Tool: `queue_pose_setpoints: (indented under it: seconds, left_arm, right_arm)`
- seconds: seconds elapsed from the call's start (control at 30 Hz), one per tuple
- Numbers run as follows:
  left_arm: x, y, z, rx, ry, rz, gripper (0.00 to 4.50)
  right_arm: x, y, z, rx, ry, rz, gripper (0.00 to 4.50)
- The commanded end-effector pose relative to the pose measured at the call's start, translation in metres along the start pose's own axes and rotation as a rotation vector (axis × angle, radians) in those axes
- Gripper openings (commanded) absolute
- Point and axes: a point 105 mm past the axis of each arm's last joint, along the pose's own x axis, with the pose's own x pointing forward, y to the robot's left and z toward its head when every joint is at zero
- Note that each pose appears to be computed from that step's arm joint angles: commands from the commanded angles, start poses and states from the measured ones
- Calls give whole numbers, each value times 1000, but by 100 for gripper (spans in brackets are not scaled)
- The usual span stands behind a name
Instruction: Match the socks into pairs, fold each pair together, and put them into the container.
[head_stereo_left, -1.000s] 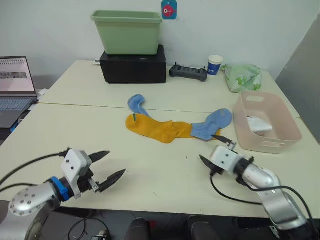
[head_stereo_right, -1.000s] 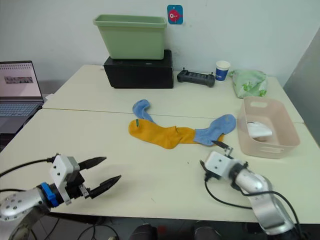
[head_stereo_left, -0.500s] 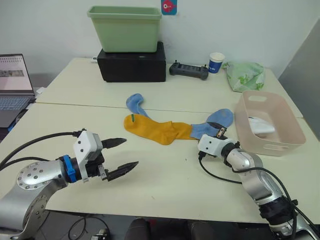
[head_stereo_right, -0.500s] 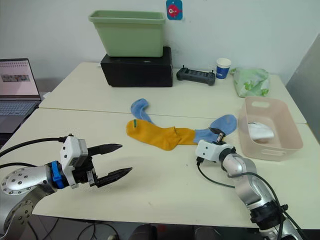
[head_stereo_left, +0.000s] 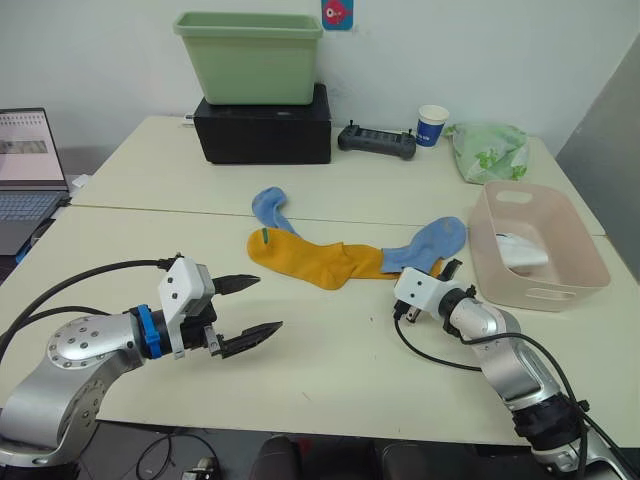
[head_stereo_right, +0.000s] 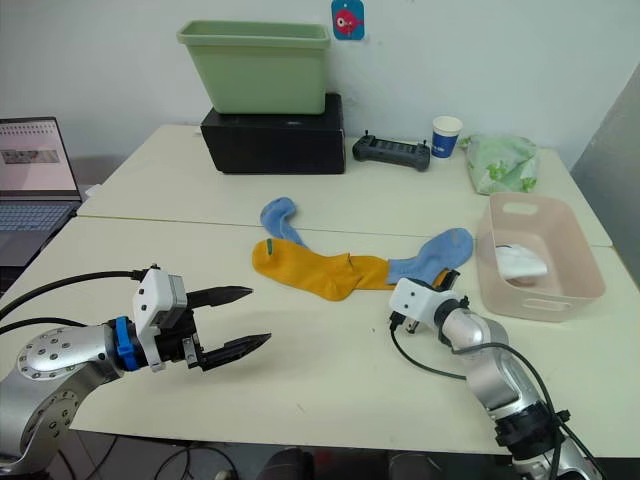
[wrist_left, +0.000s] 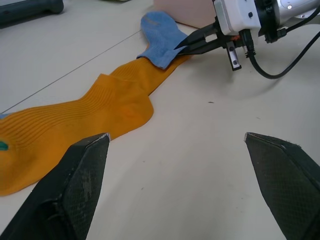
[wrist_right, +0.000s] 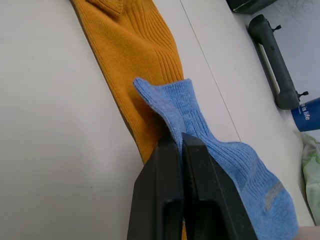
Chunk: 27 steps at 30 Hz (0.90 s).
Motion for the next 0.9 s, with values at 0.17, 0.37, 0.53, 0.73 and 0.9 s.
queue_pose_setpoints:
  seconds: [0.17,0.37,0.53,0.73,0.9]
  left_arm:
    - [-3,7,7,31,-18,45,450]
    - [-4,11,5,16,-17,67,450]
    - [-6,20,6,14,-16,100,450]
    - [-6,21,7,12,-16,107,450]
    - [-8,18,5,3,-4,109,450]
  right_arm:
    - [-5,-31,17,39,-68,-53,2]
    - [-12,-52,44,99,-148,-66,2]
    - [-20,-44,71,198,-214,51,2]
    - [-28,-13,97,341,-266,261,2]
    - [-41,17,98,364,-269,445,2]
